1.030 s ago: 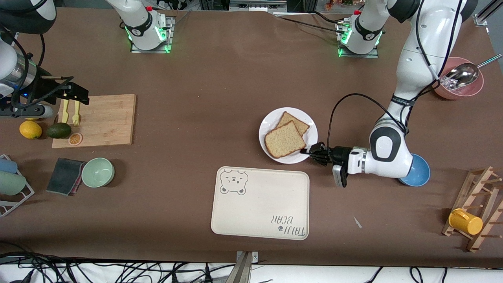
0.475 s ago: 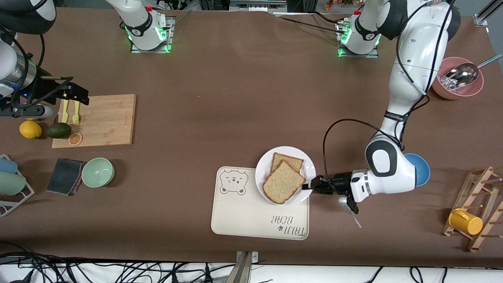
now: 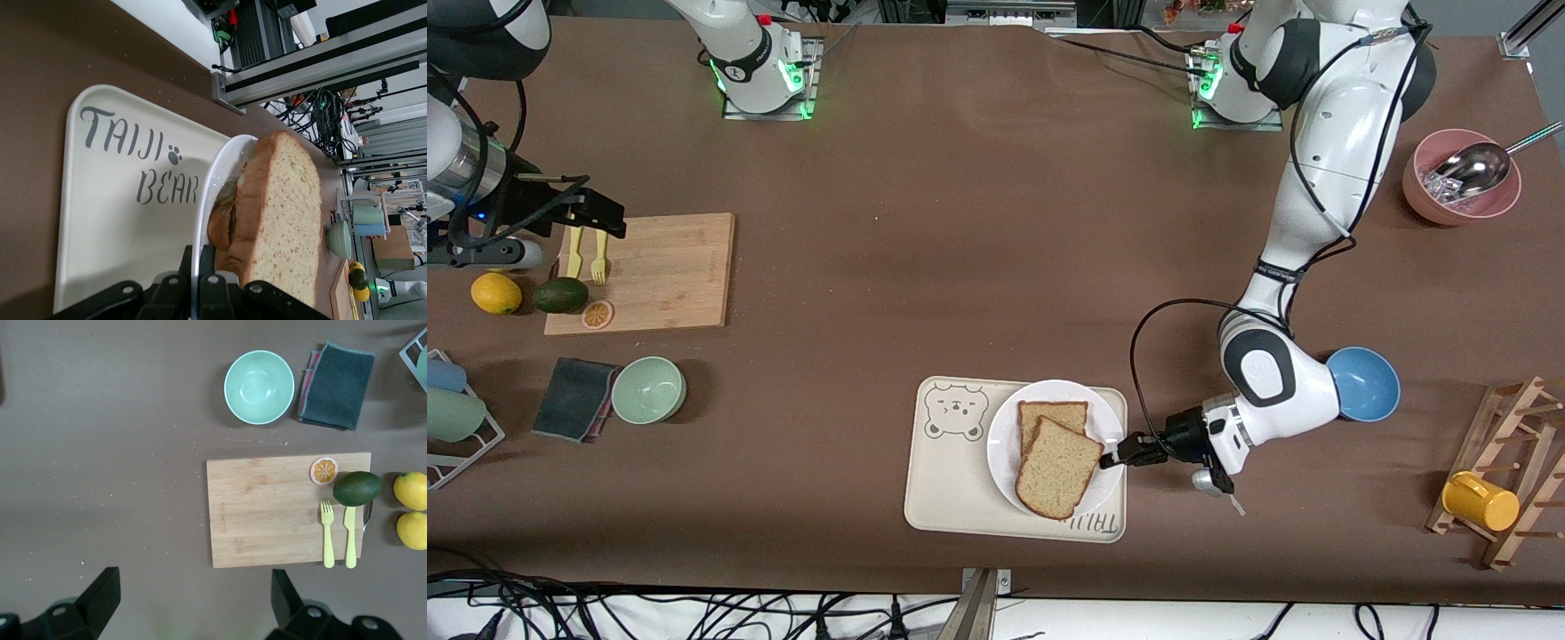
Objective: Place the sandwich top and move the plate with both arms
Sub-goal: 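Slide the plate with the left gripper onto the bear tray, then open the left gripper and release the plate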
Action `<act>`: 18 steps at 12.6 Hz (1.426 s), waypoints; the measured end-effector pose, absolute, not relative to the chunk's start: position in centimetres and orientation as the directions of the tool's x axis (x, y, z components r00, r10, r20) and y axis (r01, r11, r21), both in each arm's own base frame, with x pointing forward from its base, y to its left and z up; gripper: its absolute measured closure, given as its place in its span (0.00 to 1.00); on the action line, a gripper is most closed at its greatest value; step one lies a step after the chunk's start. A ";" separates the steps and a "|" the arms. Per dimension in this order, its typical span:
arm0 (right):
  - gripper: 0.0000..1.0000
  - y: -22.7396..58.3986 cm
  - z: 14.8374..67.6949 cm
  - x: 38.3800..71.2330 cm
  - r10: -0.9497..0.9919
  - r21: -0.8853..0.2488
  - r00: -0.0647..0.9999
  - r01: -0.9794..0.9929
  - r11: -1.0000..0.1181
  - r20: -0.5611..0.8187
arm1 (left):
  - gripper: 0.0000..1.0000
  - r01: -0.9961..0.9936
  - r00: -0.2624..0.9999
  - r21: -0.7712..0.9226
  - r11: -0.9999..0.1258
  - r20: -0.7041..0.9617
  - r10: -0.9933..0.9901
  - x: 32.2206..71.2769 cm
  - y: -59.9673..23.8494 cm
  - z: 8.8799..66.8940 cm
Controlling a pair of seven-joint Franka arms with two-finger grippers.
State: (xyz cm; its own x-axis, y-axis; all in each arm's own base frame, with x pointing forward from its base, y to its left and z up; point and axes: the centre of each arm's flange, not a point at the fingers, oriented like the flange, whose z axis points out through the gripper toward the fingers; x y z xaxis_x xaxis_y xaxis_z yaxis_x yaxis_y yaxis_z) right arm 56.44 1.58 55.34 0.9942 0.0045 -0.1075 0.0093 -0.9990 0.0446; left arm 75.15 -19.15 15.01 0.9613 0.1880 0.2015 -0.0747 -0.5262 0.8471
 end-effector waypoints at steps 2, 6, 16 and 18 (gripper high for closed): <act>0.00 1.3 55.3 56.5 0.000 0.045 0.994 0.005 -0.999 -0.109 | 0.96 -0.069 0.962 0.838 -0.541 0.200 0.187 74.7 -20.4 13.8; 0.00 0.7 55.0 56.6 -0.010 0.045 0.994 -0.005 -0.999 -0.113 | 0.96 -0.060 0.965 0.830 -0.554 0.191 0.182 74.1 -21.8 12.0; 0.00 0.7 54.7 56.7 -0.010 0.045 0.993 -0.005 -0.999 -0.119 | 0.01 -0.132 0.955 0.815 -0.564 0.257 0.149 75.8 -20.7 16.3; 0.00 0.7 54.7 56.7 -0.010 0.045 0.993 -0.005 -0.999 -0.119 | 0.00 -0.185 0.961 0.787 -0.588 0.271 0.061 76.1 -19.7 17.9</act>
State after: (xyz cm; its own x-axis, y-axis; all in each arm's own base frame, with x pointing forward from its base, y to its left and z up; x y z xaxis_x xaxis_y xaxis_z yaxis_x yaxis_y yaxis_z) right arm 56.69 0.73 54.72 0.9929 -0.0099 -0.1188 -0.0046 -0.9990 0.0451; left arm 76.06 -19.72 17.93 0.9608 0.0606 0.2707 -0.1847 -0.5885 0.7872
